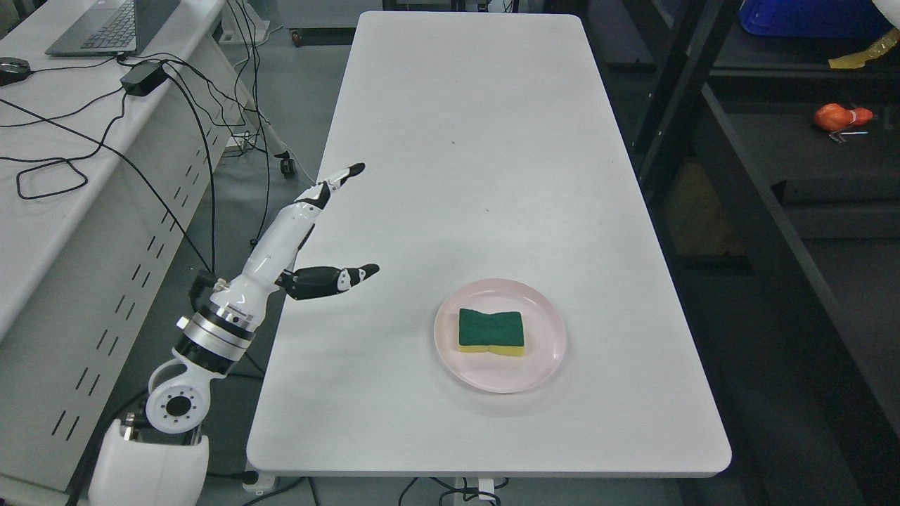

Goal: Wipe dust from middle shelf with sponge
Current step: 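Reach the left hand toward the green-and-yellow sponge on the pink plate, then close the left hand around the sponge and lift it off the plate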

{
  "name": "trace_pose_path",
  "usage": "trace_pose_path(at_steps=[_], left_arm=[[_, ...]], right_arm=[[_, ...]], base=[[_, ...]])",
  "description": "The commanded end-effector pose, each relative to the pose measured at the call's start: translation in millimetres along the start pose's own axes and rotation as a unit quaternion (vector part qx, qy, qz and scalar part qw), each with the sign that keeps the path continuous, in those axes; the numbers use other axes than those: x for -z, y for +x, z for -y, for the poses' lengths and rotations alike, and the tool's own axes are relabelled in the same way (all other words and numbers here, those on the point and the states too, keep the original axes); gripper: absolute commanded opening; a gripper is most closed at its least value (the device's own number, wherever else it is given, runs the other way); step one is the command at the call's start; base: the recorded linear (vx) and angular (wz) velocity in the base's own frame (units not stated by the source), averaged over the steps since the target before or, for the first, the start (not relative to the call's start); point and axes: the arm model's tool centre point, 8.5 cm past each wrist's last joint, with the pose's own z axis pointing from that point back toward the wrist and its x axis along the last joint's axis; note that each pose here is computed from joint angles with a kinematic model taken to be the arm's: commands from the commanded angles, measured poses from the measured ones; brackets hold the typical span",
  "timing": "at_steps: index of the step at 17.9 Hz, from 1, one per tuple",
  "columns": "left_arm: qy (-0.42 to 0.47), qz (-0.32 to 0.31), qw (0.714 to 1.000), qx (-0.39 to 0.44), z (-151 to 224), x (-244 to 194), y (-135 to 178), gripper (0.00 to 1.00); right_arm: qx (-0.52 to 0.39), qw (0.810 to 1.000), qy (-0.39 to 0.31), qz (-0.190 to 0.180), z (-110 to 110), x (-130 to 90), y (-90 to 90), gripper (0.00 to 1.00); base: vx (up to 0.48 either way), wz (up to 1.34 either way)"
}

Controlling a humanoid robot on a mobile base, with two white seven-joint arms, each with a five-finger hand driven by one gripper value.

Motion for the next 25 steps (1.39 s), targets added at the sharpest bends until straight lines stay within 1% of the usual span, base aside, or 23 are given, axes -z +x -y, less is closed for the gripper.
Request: trace_pose_path(at_steps=[1, 3, 4, 8, 10, 12, 14, 17, 21, 25], left_arm=[[-0.228, 0.084, 0.953, 0.181, 79, 38, 34, 0.96], [-0.272, 0.109, 0.927, 0.236, 91, 44, 43, 0.96], [-0.282, 0.11, 0.918, 0.257, 91, 47, 43, 0.96], [-0.307, 0.118, 0.889, 0.319, 91, 62, 50, 0.96], [-0.309, 0.118, 0.88, 0.342, 85, 74, 50, 0.96], [-0.317, 0.127, 0.874, 0.345, 92, 82, 54, 0.96], [-0.336, 0.148, 0.861, 0.351, 108, 83, 64, 0.95], [-0.367, 0.158, 0.844, 0.358, 131, 80, 66, 0.95], [-0.376, 0.163, 0.842, 0.351, 155, 91, 76, 0.95], [-0.384, 0.156, 0.838, 0.355, 163, 93, 74, 0.92]], right_arm=[[0.0, 1.0, -0.008, 0.011, 10, 0, 9.5, 1.0], [0.001, 1.0, -0.008, 0.011, 10, 0, 9.5, 1.0], [0.001, 1.0, -0.008, 0.011, 10, 0, 9.5, 1.0], [0.0, 1.0, -0.008, 0.011, 10, 0, 9.5, 1.0], [0.0, 1.0, -0.008, 0.011, 10, 0, 9.5, 1.0], [0.001, 1.0, -0.008, 0.011, 10, 0, 9.5, 1.0], [0.0, 1.0, -0.008, 0.011, 10, 0, 9.5, 1.0], [0.001, 1.0, -0.008, 0.011, 10, 0, 9.5, 1.0], [0.0, 1.0, -0.008, 0.011, 10, 0, 9.5, 1.0], [0.001, 1.0, -0.008, 0.011, 10, 0, 9.5, 1.0]], base=[[0.0, 0.0], [0.0, 0.0], [0.0, 0.0], [0.0, 0.0], [0.0, 0.0], [0.0, 0.0], [0.0, 0.0], [0.0, 0.0], [0.0, 0.0], [0.0, 0.0]])
